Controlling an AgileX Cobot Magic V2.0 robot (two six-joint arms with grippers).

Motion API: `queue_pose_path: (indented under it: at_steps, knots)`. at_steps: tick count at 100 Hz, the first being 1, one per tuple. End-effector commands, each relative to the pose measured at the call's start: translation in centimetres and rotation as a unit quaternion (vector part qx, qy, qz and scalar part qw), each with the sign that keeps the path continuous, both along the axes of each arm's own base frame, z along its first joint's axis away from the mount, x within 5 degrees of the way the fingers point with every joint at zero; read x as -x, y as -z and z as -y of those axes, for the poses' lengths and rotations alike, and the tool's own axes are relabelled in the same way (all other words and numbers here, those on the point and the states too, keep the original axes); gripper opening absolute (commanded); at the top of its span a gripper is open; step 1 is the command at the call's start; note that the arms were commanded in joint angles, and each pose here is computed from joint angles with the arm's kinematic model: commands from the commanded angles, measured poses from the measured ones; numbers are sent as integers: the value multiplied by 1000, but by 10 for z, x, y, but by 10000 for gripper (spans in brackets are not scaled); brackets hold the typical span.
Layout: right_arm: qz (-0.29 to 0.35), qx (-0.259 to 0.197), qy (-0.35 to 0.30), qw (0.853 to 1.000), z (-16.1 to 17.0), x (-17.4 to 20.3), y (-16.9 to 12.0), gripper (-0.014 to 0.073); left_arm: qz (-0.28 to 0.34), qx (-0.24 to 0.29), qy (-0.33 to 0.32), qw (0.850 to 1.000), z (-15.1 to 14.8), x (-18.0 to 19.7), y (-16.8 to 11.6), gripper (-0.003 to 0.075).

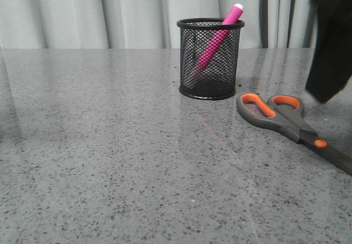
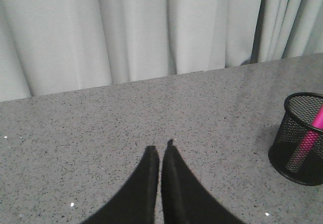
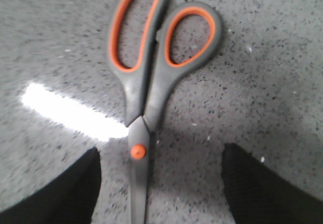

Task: Put pen and scissors into bin
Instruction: 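Lower the right gripper onto the scissors handle and close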

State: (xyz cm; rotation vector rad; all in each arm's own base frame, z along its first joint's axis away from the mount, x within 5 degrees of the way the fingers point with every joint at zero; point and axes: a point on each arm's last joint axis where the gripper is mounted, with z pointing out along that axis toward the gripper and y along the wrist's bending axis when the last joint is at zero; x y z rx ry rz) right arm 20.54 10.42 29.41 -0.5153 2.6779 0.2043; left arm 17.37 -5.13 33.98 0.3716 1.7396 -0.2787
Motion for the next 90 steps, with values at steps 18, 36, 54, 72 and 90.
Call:
queue_pose_path:
  at_steps: [18,36,54,72,90]
  knots:
    - [28,1,12,1000,-17,-23,9,452,19,21,-13,1000,-2,1,-12,-19]
    - [26,-2,13,1000,-21,-29,15,452,20,21,-16,999,-2,1,-12,-19]
    - [32,-12,8,999,-26,-29,16,452,21,21,-16,999,-2,1,-12,-19]
    - [21,-5,-4,1000,-34,-30,23,452,23,21,-20,999,-3,0,-13,-19]
    - [8,6,-5,1000,-35,-33,31,452,24,21,-23,999,-4,0,-13,-19]
